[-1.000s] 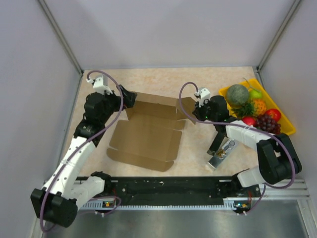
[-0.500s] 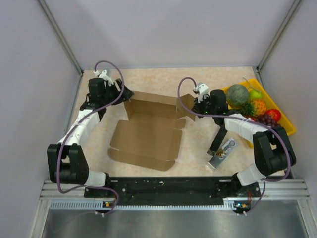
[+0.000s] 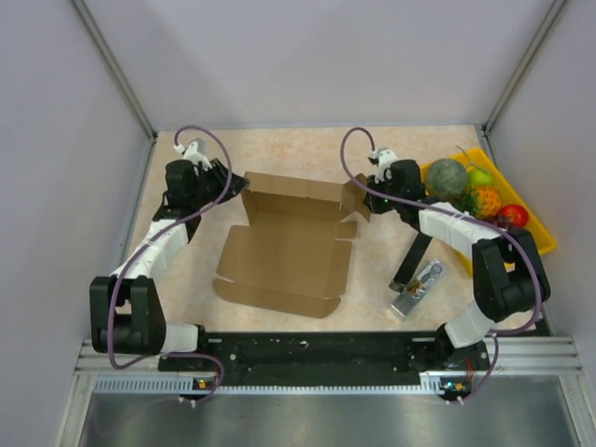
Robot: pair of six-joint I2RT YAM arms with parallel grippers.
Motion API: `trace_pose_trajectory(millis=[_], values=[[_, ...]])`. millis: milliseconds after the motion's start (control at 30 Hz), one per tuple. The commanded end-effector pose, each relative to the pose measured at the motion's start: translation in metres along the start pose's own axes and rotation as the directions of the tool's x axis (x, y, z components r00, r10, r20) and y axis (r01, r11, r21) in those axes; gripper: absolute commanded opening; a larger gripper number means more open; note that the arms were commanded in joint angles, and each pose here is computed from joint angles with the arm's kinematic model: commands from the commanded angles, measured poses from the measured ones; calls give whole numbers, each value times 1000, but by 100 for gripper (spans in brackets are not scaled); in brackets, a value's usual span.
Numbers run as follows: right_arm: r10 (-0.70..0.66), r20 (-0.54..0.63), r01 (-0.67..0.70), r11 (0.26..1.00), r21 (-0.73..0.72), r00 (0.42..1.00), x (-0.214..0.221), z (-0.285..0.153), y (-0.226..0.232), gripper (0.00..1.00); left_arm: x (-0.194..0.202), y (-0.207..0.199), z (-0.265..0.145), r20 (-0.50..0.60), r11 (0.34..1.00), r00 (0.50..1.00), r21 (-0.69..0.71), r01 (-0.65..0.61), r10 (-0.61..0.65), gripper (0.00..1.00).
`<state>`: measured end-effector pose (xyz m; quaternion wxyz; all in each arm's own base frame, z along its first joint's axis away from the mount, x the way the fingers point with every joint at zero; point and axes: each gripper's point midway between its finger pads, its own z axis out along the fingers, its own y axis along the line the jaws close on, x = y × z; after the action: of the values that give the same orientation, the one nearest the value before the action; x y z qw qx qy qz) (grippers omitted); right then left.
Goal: Fold the paper box
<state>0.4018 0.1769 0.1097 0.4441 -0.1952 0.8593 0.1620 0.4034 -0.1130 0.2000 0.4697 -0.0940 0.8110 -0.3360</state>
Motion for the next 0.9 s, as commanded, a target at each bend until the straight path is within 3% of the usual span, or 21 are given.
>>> trace_pose_trajectory(millis=[0, 133, 200, 233, 367, 433, 500, 533, 633, 800, 867], values=[[194, -9, -191, 970, 153, 981, 2, -29, -13, 23, 16, 2, -2, -18, 1000, 1000, 14, 19, -19, 32], [270, -53, -256, 947, 194, 961, 17, -58, -8, 45, 15, 3, -4, -3, 1000, 1000, 6, 20, -20, 31], [314, -83, -292, 934, 205, 946, 34, -68, -4, 50, 14, 2, -4, 0, 1000, 1000, 4, 17, -17, 29], [325, -51, -310, 930, 199, 944, 30, -77, -2, 57, 13, 2, -4, 1, 1000, 1000, 5, 20, -20, 29], [431, -14, -426, 896, 125, 902, 49, -94, 20, 60, 14, 0, -4, -9, 1000, 1000, 15, 26, -26, 27], [520, 103, -523, 853, -7, 848, 28, -96, 40, 61, 15, 0, -4, -12, 1000, 1000, 15, 26, -25, 27], [632, 131, -624, 775, -100, 764, 40, -96, 55, 62, 15, 0, -5, -13, 1000, 1000, 14, 26, -26, 27], [645, 195, -619, 764, -183, 739, 22, -96, 63, 63, 15, 0, -5, -11, 1000, 1000, 13, 26, -25, 27], [718, 201, -692, 696, -192, 667, 36, -82, 60, 63, 14, -1, -5, -13, 1000, 1000, 16, 27, -27, 27], [741, 149, -723, 672, -161, 655, 47, -46, 58, 61, 16, 0, -7, -19, 1000, 1000, 8, 24, -24, 27], [724, 178, -701, 690, -180, 667, 39, -40, 56, 59, 17, -1, -7, -22, 1000, 999, 12, 24, -24, 27]])
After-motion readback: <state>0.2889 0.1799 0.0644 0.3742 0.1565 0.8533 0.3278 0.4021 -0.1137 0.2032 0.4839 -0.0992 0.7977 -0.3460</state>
